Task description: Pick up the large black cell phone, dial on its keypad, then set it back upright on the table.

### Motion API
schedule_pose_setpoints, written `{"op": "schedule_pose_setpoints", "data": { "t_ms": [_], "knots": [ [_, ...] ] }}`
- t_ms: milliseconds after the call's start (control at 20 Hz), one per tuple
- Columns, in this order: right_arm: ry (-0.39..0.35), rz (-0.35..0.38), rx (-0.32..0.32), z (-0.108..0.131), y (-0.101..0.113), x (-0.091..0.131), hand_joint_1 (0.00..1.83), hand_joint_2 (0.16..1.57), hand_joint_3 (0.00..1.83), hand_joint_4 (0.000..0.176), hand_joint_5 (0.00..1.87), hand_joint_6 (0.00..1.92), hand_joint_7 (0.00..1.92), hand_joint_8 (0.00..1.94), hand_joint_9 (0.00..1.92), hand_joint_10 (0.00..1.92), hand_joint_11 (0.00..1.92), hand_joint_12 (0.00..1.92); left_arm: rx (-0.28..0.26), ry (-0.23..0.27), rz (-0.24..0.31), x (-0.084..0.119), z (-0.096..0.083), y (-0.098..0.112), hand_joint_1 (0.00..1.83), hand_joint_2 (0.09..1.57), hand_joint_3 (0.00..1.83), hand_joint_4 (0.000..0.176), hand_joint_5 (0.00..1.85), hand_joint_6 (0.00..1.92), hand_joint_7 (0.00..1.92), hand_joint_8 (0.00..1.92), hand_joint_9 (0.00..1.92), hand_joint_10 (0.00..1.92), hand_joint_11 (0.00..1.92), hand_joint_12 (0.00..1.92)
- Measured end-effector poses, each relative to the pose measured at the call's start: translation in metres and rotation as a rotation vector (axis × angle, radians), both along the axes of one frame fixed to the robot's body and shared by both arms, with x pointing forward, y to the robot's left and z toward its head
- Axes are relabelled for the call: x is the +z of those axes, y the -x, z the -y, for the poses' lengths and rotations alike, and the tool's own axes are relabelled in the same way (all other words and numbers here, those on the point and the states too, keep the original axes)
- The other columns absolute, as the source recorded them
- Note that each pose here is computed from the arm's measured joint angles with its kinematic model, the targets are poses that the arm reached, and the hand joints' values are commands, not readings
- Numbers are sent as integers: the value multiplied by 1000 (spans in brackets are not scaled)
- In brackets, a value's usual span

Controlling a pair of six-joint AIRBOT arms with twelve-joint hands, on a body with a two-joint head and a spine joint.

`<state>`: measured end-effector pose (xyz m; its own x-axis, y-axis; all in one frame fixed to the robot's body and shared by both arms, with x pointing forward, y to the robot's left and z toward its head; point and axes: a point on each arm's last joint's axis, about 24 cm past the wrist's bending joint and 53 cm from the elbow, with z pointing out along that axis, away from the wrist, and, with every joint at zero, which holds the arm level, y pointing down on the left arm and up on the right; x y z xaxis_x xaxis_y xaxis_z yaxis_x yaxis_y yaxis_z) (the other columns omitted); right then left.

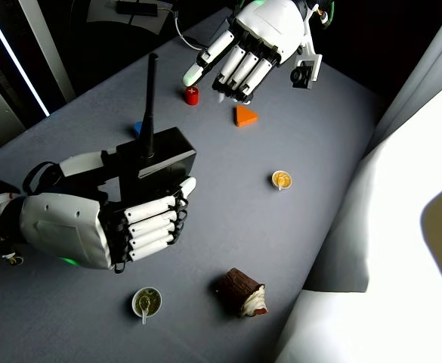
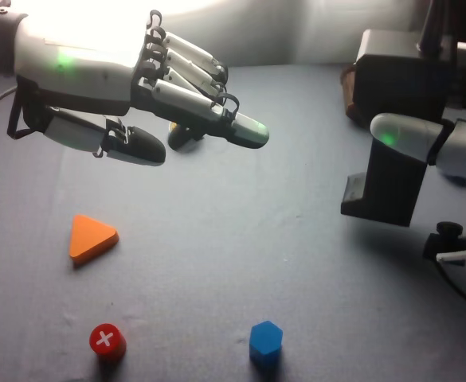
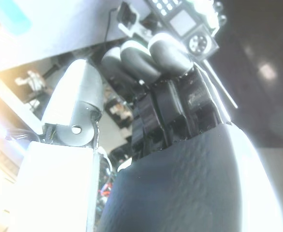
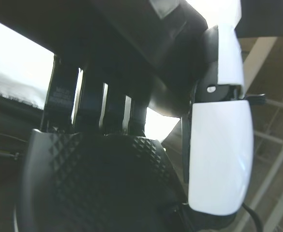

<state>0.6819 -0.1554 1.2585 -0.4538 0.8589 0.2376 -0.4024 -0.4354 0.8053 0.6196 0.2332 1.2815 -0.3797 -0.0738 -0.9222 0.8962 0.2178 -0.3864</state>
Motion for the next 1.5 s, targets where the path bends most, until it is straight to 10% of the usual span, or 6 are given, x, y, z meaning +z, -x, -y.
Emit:
{"op": "schedule_pose_setpoints", "data": {
  "t_ms": [200, 400, 900, 950, 1500],
  "knots": [
    [-31, 30, -3, 0, 0, 13, 1491, 1096, 0, 0, 1080, 525, 932, 1016, 923, 1136, 850, 1595, 4, -1, -5, 0, 0, -1, 1282, 1285, 3, 79, 140, 4, 631, 1543, 486, 1836, 329, 1921],
    [-74, 91, 9, -2, 3, 32, 1477, 1193, 3, 0, 787, 994, 721, 1287, 742, 1356, 679, 1723, 40, -2, -43, -3, -2, -9, 1297, 1271, 0, 77, 119, 1, 665, 1523, 508, 1883, 265, 1921],
    [-149, 181, 61, -22, 10, 71, 1477, 1188, 0, 0, 822, 963, 739, 1282, 728, 1346, 675, 1702, 180, -66, -14, -18, -8, -44, 1263, 1353, 12, 139, 2, 0, 532, 1752, 641, 1921, 490, 1921],
    [-149, 191, 65, -23, 11, 73, 1486, 1127, 0, 0, 1003, 716, 863, 1116, 846, 1208, 795, 1624, 190, -69, -8, -19, -8, -47, 1267, 1348, 8, 151, 0, 0, 543, 1738, 647, 1921, 443, 1921],
    [-146, 219, 79, -28, 14, 81, 1485, 1124, 0, 0, 957, 779, 899, 1083, 843, 1214, 824, 1620, 280, -14, 52, -6, 15, -71, 1432, 1345, 20, 176, 0, 0, 458, 1722, 495, 1917, 391, 1921]
  ]
}}
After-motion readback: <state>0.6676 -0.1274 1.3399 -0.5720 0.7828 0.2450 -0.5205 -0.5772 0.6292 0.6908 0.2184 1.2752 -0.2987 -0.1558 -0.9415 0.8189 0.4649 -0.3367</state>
